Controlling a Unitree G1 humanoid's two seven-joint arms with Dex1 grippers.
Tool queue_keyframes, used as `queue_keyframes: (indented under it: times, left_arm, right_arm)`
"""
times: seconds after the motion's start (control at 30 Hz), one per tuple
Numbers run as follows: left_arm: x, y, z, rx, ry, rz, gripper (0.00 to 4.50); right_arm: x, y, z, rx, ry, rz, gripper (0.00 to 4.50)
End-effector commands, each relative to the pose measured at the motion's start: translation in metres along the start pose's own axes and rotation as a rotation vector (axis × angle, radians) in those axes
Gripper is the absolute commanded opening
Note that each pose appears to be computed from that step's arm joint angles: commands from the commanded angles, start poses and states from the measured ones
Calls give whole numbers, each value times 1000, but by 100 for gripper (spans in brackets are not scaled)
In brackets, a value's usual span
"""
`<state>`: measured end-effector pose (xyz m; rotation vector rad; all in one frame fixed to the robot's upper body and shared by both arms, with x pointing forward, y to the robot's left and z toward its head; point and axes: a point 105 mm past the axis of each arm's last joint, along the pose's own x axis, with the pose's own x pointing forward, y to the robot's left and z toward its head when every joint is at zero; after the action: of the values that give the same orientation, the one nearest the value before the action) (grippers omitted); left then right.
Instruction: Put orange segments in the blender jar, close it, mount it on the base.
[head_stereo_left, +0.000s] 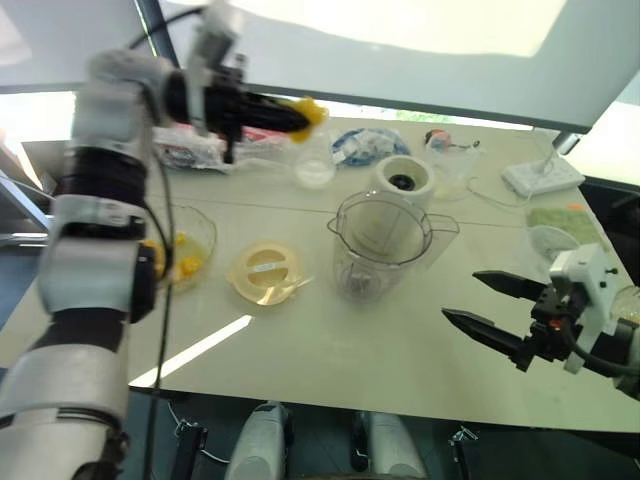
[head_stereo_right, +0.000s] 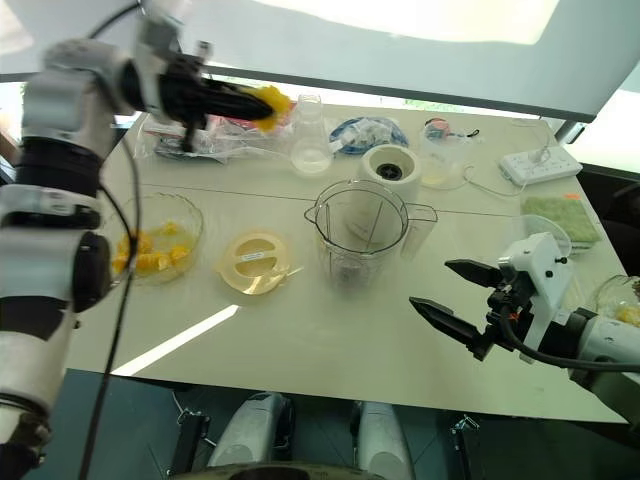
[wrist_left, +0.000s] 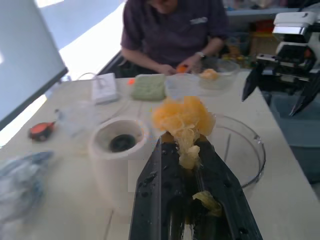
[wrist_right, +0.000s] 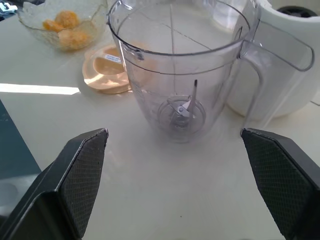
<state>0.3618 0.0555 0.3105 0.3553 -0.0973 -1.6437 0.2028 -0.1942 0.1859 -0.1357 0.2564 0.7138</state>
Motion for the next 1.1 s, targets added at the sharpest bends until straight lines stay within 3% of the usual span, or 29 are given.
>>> queue_keyframes:
  times: [0.03, 0.17, 0.27, 0.37, 0.53, 0.67, 0.87, 0.97, 1.1]
  left_arm:
    - [41, -3, 0, 42, 3, -94, 4]
    - [74, -5, -28, 48, 81, -119, 4]
    - [81, -5, -43, 43, 124, -123, 4]
    - [83, -7, -49, 41, 142, -143, 89]
    - [78, -8, -43, 55, 100, -150, 332]
    - [71, -6, -35, 68, 71, -135, 332]
    - [75, 2, -48, 141, 239, -70, 332]
    - [85, 0, -49, 17, 269, -88, 332]
    - [91, -2, -51, -24, 313, -108, 332]
  right_arm:
    - [-2, 6, 9, -35, -50, -36, 450]
    - [-3, 9, 8, -28, -60, -66, 450]
    - [-2, 10, 7, -27, -57, -79, 450]
    - [-3, 11, 6, -27, -57, -89, 450]
    - [-3, 8, 5, -25, -54, -103, 450]
    - [0, 6, 2, -27, -36, -101, 450]
    - [4, -2, 6, -27, -69, -98, 450]
    - [8, -3, 9, -35, -78, -92, 450]
    - [9, -4, 10, -40, -88, -95, 450]
